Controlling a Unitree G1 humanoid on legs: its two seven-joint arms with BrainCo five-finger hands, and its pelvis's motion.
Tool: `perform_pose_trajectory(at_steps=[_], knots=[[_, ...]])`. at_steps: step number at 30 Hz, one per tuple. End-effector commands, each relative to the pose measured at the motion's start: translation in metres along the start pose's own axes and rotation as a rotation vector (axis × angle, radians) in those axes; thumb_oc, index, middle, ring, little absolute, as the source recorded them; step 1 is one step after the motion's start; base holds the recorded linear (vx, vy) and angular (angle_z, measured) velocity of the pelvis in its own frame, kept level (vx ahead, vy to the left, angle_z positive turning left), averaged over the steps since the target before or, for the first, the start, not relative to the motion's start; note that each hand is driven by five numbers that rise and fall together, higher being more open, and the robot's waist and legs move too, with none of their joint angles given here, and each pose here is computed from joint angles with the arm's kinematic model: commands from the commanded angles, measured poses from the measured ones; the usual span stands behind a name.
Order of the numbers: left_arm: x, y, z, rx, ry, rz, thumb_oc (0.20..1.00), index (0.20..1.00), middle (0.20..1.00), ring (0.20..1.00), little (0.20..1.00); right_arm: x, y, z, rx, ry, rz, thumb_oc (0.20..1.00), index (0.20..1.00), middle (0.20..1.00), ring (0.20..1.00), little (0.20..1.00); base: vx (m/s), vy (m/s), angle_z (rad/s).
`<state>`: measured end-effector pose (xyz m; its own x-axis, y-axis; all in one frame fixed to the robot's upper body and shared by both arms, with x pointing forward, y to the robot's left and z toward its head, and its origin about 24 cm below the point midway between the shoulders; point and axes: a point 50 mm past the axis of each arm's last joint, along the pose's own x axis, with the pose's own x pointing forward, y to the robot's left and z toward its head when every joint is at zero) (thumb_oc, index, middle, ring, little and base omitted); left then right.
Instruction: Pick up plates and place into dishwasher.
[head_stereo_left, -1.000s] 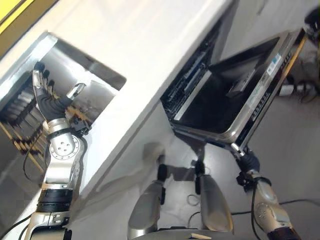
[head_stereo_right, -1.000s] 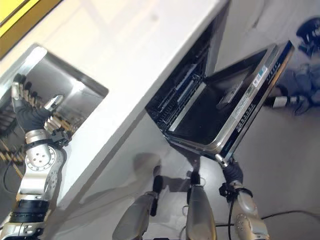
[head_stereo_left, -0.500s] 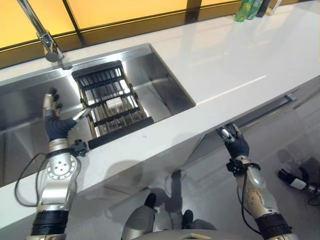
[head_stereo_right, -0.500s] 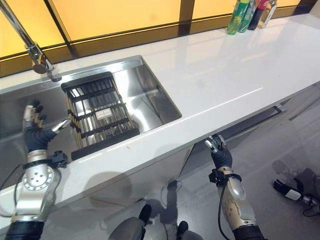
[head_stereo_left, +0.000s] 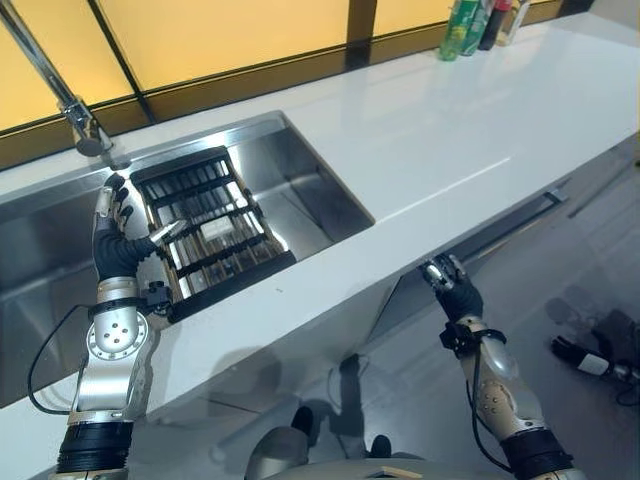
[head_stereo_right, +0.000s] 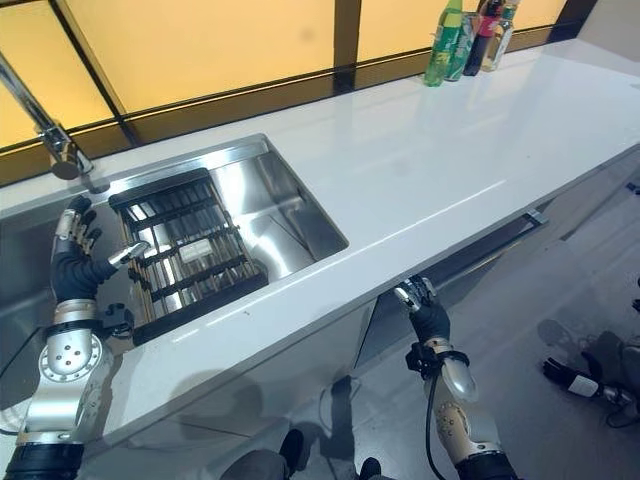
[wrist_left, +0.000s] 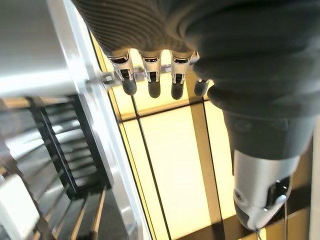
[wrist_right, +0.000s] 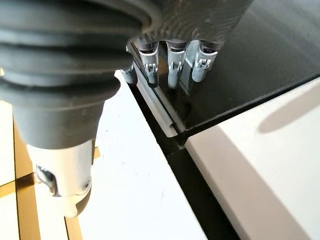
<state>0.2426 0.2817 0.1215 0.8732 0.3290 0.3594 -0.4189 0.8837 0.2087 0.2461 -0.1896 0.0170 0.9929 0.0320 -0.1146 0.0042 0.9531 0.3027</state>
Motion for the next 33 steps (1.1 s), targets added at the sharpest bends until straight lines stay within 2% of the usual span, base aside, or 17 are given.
perform_pose_trajectory(at_steps=[1, 8, 12, 16, 20, 24, 30, 33], knots=[[-0.001, 0.007, 0.010, 0.074, -0.061, -0.025, 1.000, 1.000, 1.000, 1.000, 1.000, 0.004, 0.012, 0.055, -0.110, -0.243, 0.037, 1.000, 1.000, 1.000, 1.000, 1.000, -0.04, -0.047, -0.28], [-0.005, 0.012, 0.011, 0.078, -0.055, 0.003, 1.000, 1.000, 1.000, 1.000, 1.000, -0.017, -0.021, 0.037, -0.190, -0.081, -0.154, 1.000, 1.000, 1.000, 1.000, 1.000, -0.03, -0.059, -0.32], [-0.003, 0.012, 0.012, 0.071, -0.051, 0.021, 1.000, 1.000, 1.000, 1.000, 1.000, -0.022, -0.035, 0.052, -0.186, -0.135, -0.282, 1.000, 1.000, 1.000, 1.000, 1.000, -0.01, -0.070, -0.21], [-0.004, 0.012, 0.011, 0.057, -0.042, 0.047, 1.000, 1.000, 1.000, 1.000, 1.000, -0.023, -0.035, 0.071, -0.203, -0.227, -0.304, 1.000, 1.000, 1.000, 1.000, 1.000, -0.02, -0.055, -0.19], [-0.004, 0.006, 0.012, 0.029, -0.040, 0.072, 1.000, 1.000, 1.000, 1.000, 1.000, -0.019, -0.018, 0.104, -0.235, -0.385, -0.220, 1.000, 1.000, 1.000, 1.000, 1.000, 0.02, -0.065, 0.00], [-0.004, 0.000, 0.014, -0.014, -0.050, 0.090, 1.000, 1.000, 1.000, 1.000, 1.000, -0.014, 0.008, 0.136, -0.284, -0.545, -0.054, 1.000, 1.000, 1.000, 1.000, 1.000, 0.02, -0.080, 0.07], [-0.010, 0.004, 0.016, -0.091, -0.062, 0.124, 1.000, 1.000, 1.000, 1.000, 1.000, -0.016, 0.040, 0.159, -0.365, -0.664, 0.173, 1.000, 1.000, 1.000, 1.000, 1.000, 0.01, -0.046, 0.35], [-0.009, -0.002, 0.017, -0.139, -0.062, 0.084, 1.000, 1.000, 1.000, 1.000, 1.000, -0.016, 0.052, 0.163, -0.416, -0.705, 0.210, 1.000, 1.000, 1.000, 1.000, 1.000, -0.02, 0.028, 0.75]])
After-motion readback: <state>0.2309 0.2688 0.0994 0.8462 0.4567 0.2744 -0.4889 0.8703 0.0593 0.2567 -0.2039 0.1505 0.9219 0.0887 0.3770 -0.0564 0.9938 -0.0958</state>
